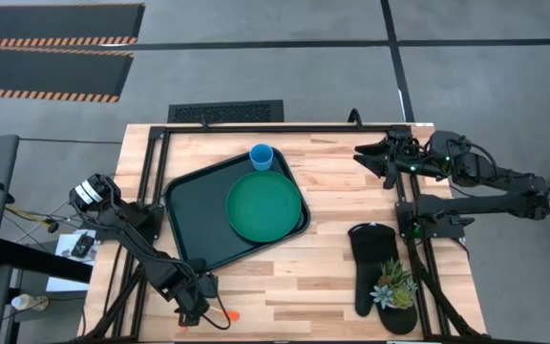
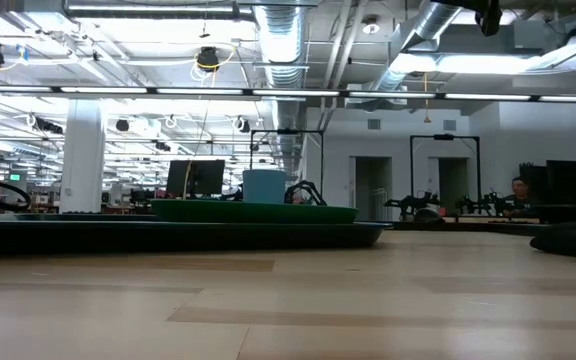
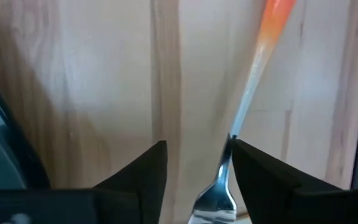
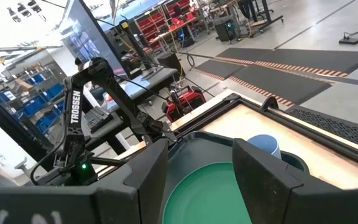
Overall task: Pick and place plate/cup/fork/spoon on tray
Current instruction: Put the orange fork on the black tray to the left of the green plate
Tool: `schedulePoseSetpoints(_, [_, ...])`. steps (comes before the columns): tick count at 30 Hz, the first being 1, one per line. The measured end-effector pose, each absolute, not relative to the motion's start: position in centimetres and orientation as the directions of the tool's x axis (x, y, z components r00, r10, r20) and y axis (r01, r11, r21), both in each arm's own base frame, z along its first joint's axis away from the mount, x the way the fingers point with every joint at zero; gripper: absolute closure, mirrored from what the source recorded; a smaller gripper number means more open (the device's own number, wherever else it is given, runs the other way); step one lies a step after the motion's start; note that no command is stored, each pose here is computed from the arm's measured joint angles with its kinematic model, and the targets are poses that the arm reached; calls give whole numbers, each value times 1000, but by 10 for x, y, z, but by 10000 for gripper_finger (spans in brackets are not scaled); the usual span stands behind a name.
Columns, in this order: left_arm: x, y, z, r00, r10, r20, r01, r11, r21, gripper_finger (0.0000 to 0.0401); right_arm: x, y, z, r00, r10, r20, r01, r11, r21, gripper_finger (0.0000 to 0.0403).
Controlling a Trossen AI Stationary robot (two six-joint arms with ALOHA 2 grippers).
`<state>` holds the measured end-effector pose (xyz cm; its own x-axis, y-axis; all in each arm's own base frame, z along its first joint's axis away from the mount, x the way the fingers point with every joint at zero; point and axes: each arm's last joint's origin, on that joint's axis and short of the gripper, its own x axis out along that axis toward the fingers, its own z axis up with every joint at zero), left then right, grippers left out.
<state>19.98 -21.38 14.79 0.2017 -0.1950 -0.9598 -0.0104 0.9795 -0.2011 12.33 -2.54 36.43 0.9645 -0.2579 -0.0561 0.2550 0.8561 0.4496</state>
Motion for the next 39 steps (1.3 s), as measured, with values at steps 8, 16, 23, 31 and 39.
schedulePoseSetpoints(8, [198, -211, 145, 205, -186, -961, -17, 981, -193, 294, 123, -25, 364, 965, -258, -56, 255, 857, 448, 198])
schedulePoseSetpoints(16, [199, -212, 145, 218, -199, -956, -18, 978, -207, 337, 123, -25, 364, 965, -258, -56, 255, 859, 443, 198])
schedulePoseSetpoints(23, [208, -213, 152, 289, -179, -941, 5, 983, -185, 307, 123, -25, 364, 965, -258, -56, 255, 860, 443, 198])
schedulePoseSetpoints(31, [210, -218, 156, 304, -190, -933, 0, 980, -200, 197, 123, -25, 364, 965, -258, -56, 256, 860, 442, 198])
schedulePoseSetpoints(39, [202, -230, 135, 206, -173, -963, 40, 985, -168, 164, 123, -25, 364, 965, -257, -56, 254, 860, 443, 198])
